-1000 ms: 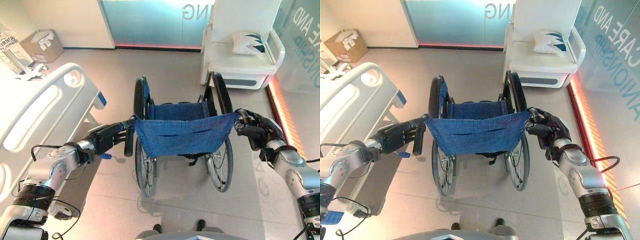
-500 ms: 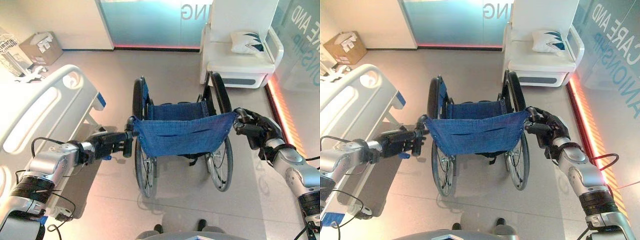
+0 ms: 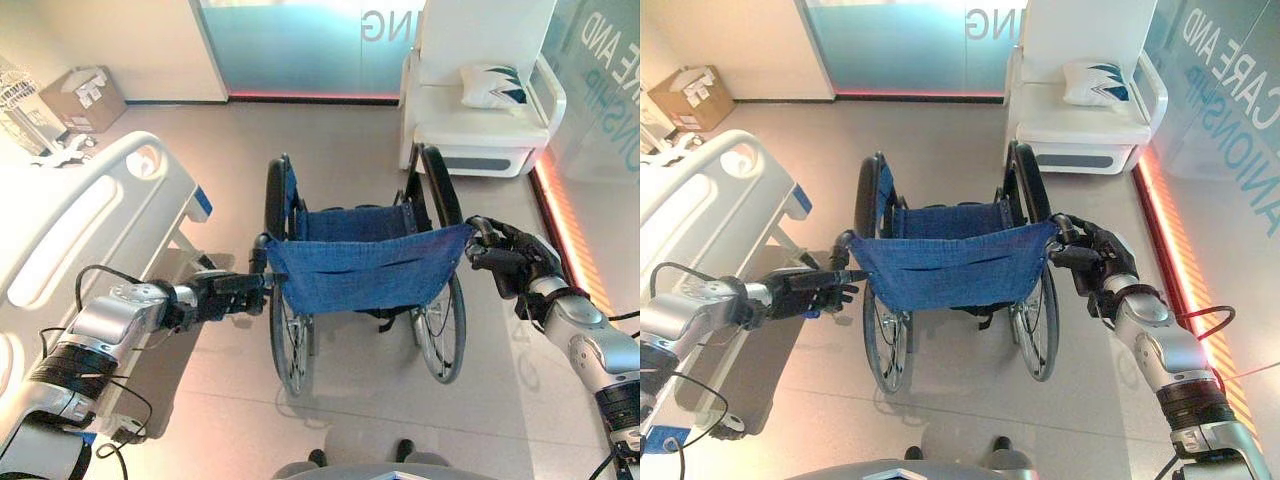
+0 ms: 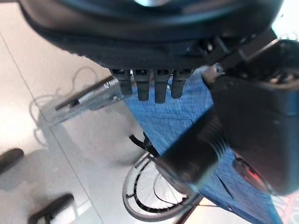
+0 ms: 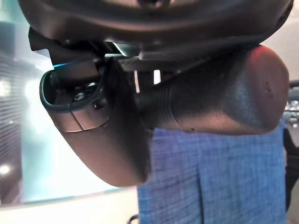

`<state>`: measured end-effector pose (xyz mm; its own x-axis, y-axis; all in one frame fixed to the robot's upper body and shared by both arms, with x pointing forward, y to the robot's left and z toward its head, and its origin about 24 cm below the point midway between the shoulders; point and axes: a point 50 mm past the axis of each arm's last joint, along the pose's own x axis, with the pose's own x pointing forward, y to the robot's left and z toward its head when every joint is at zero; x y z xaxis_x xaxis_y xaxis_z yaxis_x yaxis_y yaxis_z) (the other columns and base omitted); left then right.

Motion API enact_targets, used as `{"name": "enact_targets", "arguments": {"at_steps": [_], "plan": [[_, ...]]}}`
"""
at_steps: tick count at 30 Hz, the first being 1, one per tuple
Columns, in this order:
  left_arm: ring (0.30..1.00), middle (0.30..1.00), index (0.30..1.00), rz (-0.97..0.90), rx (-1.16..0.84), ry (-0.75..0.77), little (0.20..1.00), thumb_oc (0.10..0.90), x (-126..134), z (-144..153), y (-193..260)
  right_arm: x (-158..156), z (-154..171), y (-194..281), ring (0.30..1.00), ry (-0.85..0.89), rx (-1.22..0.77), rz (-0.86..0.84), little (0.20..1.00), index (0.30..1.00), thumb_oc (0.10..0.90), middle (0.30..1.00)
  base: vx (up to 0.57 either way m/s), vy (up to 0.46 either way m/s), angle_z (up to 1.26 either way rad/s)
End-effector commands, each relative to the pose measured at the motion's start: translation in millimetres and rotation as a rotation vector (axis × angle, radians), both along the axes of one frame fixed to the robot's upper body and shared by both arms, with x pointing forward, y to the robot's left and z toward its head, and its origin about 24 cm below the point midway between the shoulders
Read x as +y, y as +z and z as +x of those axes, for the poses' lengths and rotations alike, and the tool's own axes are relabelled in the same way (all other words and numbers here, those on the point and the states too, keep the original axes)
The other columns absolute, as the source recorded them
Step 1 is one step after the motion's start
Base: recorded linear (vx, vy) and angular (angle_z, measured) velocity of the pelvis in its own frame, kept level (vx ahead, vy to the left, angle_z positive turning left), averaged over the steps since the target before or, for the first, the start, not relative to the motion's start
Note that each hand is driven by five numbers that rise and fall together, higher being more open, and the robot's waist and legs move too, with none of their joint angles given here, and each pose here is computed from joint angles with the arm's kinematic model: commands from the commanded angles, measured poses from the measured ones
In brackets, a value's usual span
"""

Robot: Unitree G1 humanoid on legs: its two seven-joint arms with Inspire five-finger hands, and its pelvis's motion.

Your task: Push the wheelchair next to the bed

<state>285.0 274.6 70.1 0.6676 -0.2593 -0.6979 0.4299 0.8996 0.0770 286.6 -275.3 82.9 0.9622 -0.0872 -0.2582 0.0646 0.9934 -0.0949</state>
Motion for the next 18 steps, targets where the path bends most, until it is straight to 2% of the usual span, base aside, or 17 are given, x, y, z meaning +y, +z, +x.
{"name": "enact_targets", "arguments": {"at_steps": [1,8,9,10,11,12,13,18], "plan": [[0.9,0.9,0.9,-0.018,-0.217,0.021,0.9,0.8,-13,31,35,44,13,14,0.3,0.194,-0.111,0.111,0.3,0.3,0.4,0.3,0.0,0.0,0.0],[0.9,0.9,0.9,0.007,-0.301,0.077,0.9,0.8,-28,47,30,58,18,9,0.3,0.25,-0.087,0.096,0.3,0.3,0.4,0.3,0.0,0.0,0.0],[0.726,0.726,0.726,-0.003,-0.3,0.073,0.726,0.684,-32,48,28,60,19,9,0.3,0.262,-0.082,0.092,0.3,0.3,0.4,0.3,0.0,0.0,0.0],[0.726,0.726,0.726,-0.004,-0.301,0.073,0.726,0.684,-33,49,28,60,19,9,0.3,0.265,-0.082,0.092,0.3,0.3,0.4,0.3,0.0,0.0,0.0],[0.502,0.502,0.502,-0.019,-0.295,0.072,0.502,0.535,-38,50,25,62,21,9,0.3,0.278,-0.075,0.083,0.3,0.3,0.4,0.3,0.0,0.0,0.0],[0.502,0.502,0.502,-0.02,-0.294,0.072,0.502,0.535,-40,51,24,63,21,9,0.3,0.281,-0.074,0.079,0.3,0.3,0.4,0.3,0.0,0.0,0.0],[0.3,0.3,0.3,-0.023,-0.289,0.069,0.3,0.4,-44,51,21,65,22,8,0.3,0.29,-0.066,0.065,0.3,0.3,0.4,0.3,0.0,0.0,0.0],[0.3,0.3,0.3,-0.02,-0.27,0.053,0.3,0.4,-53,52,13,67,23,3,0.3,0.317,-0.03,0.025,0.3,0.3,0.4,0.3,0.01,0.003,0.0]]}}
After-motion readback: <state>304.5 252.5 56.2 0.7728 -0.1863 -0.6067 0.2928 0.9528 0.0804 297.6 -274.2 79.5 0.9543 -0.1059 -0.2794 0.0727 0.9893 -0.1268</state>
